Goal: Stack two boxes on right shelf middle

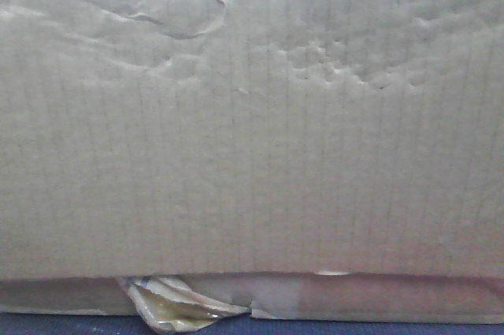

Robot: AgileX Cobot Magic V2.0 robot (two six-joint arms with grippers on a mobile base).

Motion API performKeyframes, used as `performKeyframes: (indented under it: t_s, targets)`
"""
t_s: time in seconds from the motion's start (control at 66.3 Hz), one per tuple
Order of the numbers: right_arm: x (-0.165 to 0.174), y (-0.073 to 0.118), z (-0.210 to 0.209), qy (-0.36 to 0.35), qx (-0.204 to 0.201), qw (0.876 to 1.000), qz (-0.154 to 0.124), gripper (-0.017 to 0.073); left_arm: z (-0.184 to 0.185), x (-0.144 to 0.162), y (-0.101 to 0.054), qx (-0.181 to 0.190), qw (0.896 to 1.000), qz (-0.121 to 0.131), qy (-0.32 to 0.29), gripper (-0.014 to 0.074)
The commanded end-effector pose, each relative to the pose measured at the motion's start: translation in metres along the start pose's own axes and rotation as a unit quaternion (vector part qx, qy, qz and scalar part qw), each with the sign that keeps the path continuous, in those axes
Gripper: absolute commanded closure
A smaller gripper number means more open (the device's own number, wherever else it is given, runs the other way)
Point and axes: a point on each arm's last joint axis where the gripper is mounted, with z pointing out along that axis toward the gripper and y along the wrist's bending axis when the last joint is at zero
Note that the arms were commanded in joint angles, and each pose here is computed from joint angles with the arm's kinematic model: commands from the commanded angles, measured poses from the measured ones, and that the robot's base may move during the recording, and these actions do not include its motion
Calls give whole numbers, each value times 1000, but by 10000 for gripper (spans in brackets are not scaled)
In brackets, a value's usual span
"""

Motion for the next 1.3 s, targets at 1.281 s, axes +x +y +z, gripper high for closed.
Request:
performKeyframes:
  t_s: [1.281]
  targets:
    - [-9, 0, -1, -54, 1, 999, 0, 728, -9, -86, 5, -4, 999, 14, 52, 685]
